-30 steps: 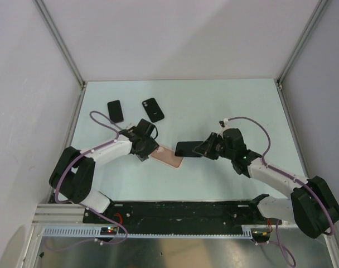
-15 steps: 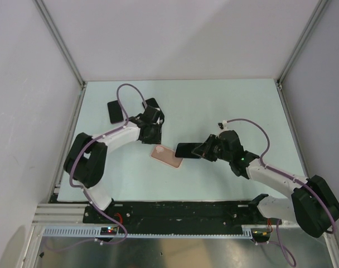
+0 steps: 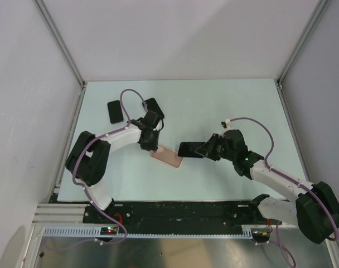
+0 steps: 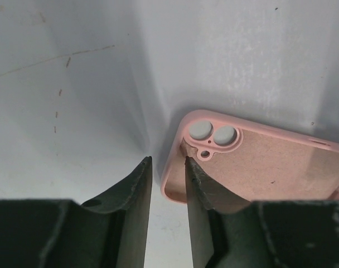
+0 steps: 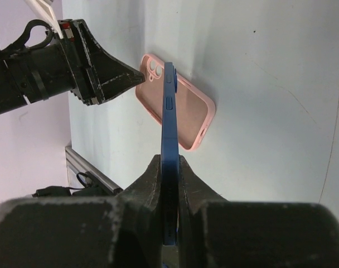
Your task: Put the phone into the phone case
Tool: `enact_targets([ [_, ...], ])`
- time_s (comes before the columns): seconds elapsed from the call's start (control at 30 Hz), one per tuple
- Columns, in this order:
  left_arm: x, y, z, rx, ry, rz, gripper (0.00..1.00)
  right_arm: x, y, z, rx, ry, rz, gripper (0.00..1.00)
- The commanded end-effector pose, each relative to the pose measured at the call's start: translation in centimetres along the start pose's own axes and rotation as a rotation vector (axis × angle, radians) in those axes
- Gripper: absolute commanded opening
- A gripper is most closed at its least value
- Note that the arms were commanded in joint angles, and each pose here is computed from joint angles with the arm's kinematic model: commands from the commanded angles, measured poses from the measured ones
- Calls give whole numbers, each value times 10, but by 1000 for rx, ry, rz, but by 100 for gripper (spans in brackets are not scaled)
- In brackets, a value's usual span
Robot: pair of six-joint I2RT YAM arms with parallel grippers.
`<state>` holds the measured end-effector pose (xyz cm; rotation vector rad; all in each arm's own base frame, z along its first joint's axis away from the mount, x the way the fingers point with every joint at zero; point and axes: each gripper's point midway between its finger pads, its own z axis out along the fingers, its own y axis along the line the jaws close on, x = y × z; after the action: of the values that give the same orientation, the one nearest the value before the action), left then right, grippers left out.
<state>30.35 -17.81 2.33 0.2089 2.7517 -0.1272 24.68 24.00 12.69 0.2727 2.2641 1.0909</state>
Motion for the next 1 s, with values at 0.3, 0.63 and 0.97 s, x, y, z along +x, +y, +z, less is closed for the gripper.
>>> enact_targets([
  [0.3,0,-26,-11,66,-52,-81,11,-13,42,7,-170,-3,-53,0],
  [0.63,13,-41,-14,79,-49,-113,0,-11,40,31,-196,11,-51,0],
  [0.97,22,-44,-10,71,-32,-116,0,-1,32,54,-193,56,-17,0],
])
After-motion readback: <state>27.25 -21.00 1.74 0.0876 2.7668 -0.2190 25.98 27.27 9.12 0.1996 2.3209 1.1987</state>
